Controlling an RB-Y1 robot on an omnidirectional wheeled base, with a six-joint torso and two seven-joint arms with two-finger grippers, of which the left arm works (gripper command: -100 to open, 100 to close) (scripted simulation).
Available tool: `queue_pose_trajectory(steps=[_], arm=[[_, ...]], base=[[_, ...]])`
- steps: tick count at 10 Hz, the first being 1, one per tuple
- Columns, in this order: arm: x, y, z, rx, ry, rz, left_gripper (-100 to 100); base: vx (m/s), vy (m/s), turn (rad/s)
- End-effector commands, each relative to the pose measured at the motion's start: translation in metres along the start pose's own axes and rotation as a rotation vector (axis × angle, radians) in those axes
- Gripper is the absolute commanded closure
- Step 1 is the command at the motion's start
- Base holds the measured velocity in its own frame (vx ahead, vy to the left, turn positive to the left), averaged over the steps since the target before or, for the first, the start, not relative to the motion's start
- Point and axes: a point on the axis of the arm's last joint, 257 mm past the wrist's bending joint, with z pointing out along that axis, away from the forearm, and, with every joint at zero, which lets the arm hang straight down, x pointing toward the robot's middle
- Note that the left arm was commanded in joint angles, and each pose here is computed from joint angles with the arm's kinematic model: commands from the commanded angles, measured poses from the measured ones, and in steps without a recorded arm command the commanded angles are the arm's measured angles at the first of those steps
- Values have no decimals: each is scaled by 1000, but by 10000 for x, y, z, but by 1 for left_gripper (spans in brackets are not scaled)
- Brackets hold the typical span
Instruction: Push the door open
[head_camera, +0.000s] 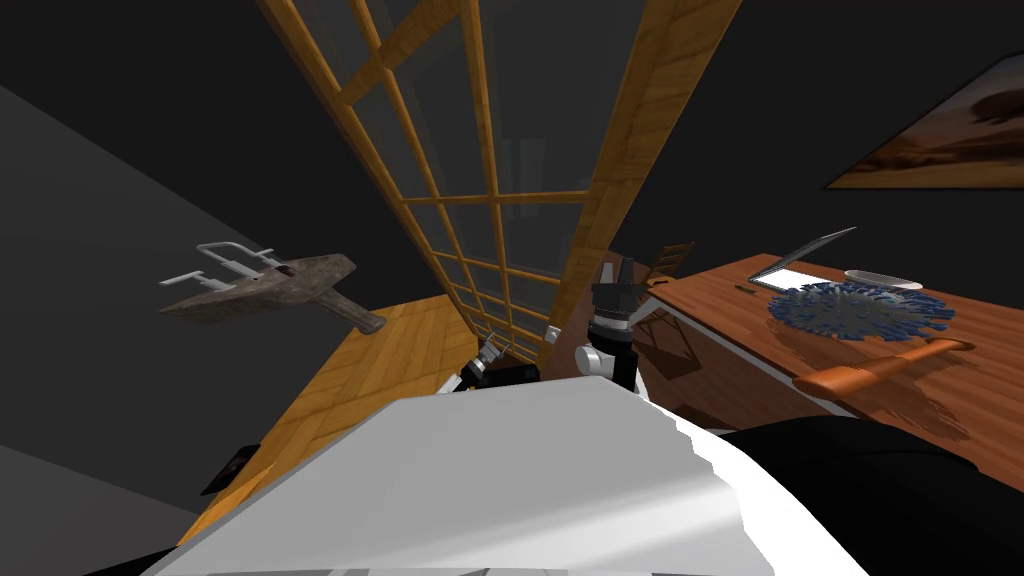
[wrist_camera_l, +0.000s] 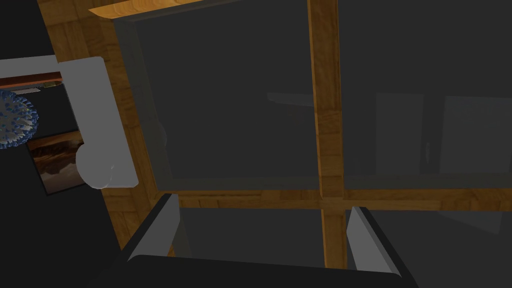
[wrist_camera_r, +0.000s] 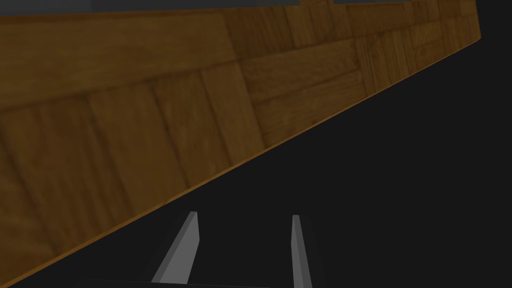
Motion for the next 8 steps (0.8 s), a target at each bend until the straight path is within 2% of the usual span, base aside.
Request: queue_pose_trajectory(steps=[1,8], arm=[[4,-9,-6,4,1,1,-100],[4,-9,-6,4,1,1,-100]], base=[[-4,-8,21],[5,-2,-4]])
